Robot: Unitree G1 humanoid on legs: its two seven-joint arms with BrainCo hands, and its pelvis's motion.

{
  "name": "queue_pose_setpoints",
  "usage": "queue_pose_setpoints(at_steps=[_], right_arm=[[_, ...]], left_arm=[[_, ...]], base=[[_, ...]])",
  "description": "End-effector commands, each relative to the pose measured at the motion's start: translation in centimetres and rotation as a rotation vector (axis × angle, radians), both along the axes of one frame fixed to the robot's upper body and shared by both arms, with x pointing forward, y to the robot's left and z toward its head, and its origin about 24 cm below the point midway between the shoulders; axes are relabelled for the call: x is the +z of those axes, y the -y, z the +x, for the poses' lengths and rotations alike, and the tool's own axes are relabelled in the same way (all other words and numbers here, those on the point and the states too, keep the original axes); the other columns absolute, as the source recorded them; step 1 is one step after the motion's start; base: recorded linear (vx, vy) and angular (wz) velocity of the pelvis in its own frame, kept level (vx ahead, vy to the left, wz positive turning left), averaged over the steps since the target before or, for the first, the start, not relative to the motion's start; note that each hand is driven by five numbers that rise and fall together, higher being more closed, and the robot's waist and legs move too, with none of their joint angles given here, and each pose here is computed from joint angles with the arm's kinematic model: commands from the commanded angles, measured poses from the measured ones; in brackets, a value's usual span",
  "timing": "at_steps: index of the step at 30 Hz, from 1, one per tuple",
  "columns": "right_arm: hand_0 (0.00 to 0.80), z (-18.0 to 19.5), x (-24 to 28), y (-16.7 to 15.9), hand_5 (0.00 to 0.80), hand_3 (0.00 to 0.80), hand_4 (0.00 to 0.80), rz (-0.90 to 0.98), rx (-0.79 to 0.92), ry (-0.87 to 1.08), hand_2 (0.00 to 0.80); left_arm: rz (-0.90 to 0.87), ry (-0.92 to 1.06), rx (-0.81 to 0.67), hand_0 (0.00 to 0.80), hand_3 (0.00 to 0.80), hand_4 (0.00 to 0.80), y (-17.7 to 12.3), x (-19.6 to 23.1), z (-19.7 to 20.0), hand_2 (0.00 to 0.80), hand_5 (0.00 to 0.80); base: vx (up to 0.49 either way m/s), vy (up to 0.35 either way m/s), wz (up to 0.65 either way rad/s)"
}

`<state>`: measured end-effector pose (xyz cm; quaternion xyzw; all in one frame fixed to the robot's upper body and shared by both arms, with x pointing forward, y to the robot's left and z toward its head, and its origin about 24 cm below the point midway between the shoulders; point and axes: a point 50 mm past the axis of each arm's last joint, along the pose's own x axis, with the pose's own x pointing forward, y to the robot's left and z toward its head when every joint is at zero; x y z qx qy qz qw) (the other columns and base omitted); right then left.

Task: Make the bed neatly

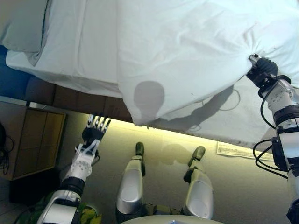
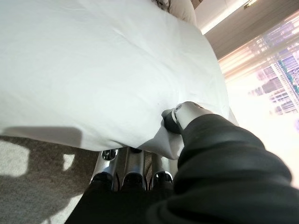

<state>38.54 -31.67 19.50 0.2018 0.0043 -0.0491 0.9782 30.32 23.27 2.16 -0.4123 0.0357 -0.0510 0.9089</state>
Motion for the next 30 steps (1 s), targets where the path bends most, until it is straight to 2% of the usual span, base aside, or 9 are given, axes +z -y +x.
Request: queue_pose_setpoints(at_steps=[1, 7, 17, 24, 30], right_arm=[[0.800, 0.3, 3.3, -0.9, 0.800, 0.800, 0.800, -0.020, 0.085, 0.148, 0.800], [0.800, 1.2, 3.4, -2.8, 0.800, 0.800, 0.800, -0.037, 0.139, 0.131, 0.800], [0.800, 2.3, 3.9, -6.7, 0.800, 0.800, 0.800, -0.003, 0.239, 0.169, 0.800], [0.800, 2.8, 3.7, -9.3, 0.800, 0.800, 0.800, 0.019, 0.311, 0.176, 0.800], [0.800, 3.1, 4.4, -12.1, 0.800, 0.800, 0.800, 0.062, 0.378, 0.231, 0.800]], left_arm=[[0.077, 0.012, -0.149, 0.000, 0.000, 0.000, 1.9, 0.2, 0.1, 0.000, 0.000], [0.118, 0.018, -0.333, 0.000, 0.000, 0.000, 4.8, 1.6, 1.7, 0.000, 0.000], [0.123, -0.057, -0.514, 0.000, 0.000, 0.000, 9.7, 2.9, 3.7, 0.000, 0.000], [0.018, -0.118, -0.663, 0.000, 0.000, 0.000, 13.6, 2.8, 3.6, 0.000, 0.000], [-0.216, -0.213, -0.717, 0.000, 0.000, 0.000, 17.3, 2.7, 3.1, 0.000, 0.000]], base=[[0.017, 0.021, -0.12], [0.007, -0.008, -0.11], [-0.008, -0.054, -0.05], [0.022, -0.098, -0.08], [0.012, -0.091, -0.09]])
